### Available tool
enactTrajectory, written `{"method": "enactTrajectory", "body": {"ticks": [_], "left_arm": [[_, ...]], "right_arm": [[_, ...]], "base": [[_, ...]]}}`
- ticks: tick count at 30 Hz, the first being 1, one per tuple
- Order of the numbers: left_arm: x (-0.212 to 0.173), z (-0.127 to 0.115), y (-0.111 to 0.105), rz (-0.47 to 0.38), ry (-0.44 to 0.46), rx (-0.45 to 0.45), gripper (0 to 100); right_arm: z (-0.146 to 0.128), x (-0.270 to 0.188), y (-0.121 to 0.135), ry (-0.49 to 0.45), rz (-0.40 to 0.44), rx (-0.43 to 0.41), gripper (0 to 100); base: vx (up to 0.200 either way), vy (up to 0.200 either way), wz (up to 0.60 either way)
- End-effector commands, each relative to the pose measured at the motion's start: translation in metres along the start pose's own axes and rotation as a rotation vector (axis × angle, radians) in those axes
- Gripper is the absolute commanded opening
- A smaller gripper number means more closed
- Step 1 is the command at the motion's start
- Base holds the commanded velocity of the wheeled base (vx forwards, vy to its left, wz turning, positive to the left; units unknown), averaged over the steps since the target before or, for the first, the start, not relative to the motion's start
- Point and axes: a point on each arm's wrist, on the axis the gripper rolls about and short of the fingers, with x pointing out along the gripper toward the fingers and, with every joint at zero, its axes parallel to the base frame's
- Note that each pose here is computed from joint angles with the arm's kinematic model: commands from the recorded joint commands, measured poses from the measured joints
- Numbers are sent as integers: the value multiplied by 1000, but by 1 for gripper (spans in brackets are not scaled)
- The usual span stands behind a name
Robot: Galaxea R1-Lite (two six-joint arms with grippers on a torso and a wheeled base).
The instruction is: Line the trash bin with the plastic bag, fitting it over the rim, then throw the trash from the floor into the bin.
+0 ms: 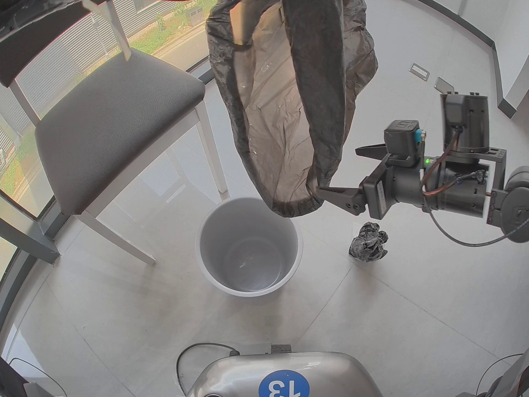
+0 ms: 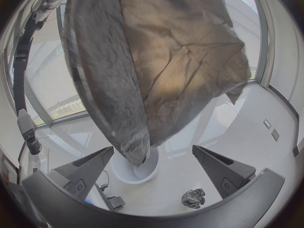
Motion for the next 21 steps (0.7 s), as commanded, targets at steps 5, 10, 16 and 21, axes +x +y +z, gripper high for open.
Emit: {"method": "enactTrajectory", "body": {"ticks": [5,10,16,21], "left_arm": [[12,-6,-12,3,27,-8,0],[13,-7,-16,-12,37,-7,0],[11,-9,-17,-17,60,-6,0],[12,-10,-20,-28,66,-6,0]], "right_arm": [[-14,43,18,47,48,25,100],[-19,64,20,61,17,41,100],[-19,72,10,58,-19,43,100],[-20,75,4,51,-43,37,100]], "base": [[0,0,0],[0,0,0],[0,0,0],[0,0,0]]}}
